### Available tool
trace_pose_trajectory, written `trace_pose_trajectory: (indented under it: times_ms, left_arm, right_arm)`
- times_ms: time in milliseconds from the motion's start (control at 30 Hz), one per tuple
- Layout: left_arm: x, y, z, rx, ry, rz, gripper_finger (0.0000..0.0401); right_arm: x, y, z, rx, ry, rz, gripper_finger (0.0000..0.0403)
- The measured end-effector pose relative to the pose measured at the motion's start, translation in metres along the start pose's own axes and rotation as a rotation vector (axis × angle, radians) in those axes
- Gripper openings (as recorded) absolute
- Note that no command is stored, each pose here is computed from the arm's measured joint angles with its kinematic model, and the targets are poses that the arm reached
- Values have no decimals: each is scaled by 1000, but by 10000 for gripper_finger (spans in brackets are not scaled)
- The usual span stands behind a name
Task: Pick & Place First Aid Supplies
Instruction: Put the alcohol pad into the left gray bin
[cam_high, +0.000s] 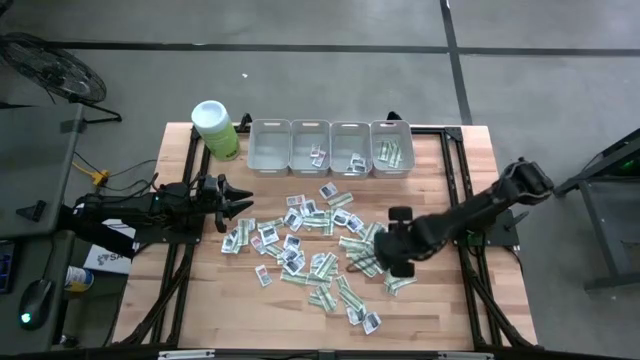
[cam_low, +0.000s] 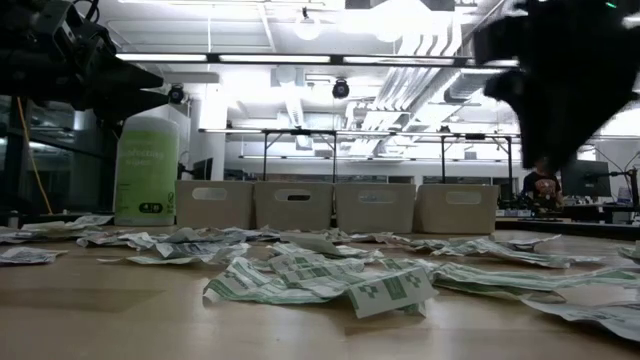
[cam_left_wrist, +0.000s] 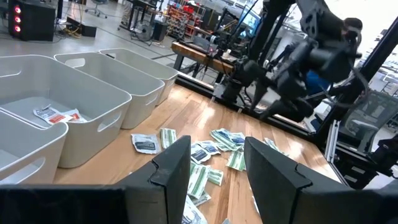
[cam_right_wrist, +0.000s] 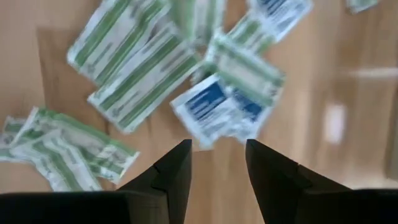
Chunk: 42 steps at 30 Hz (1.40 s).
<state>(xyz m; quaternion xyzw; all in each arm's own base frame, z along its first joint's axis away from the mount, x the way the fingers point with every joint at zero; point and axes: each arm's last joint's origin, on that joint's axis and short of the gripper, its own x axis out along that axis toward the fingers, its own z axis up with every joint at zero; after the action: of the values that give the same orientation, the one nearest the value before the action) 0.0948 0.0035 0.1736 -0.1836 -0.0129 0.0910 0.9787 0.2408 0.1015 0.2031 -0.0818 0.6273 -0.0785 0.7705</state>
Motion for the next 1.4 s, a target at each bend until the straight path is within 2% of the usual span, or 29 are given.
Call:
trace_pose_trajectory:
  times_ms: [267, 567, 1233, 1400]
  left_arm:
    - [0, 0, 0, 0, 0, 0, 150]
    - [0, 0, 0, 0, 0, 0, 150]
    - [0, 0, 0, 0, 0, 0, 150]
    - [0, 0, 0, 0, 0, 0, 150]
  right_arm:
    - [26, 22, -24, -46, -88, -47, 145]
    - [51, 26, -43, -116, -156, -95, 145]
    - [61, 22, -50, -239, -175, -166, 144]
    - [62, 21, -49, -238, -163, -146, 130]
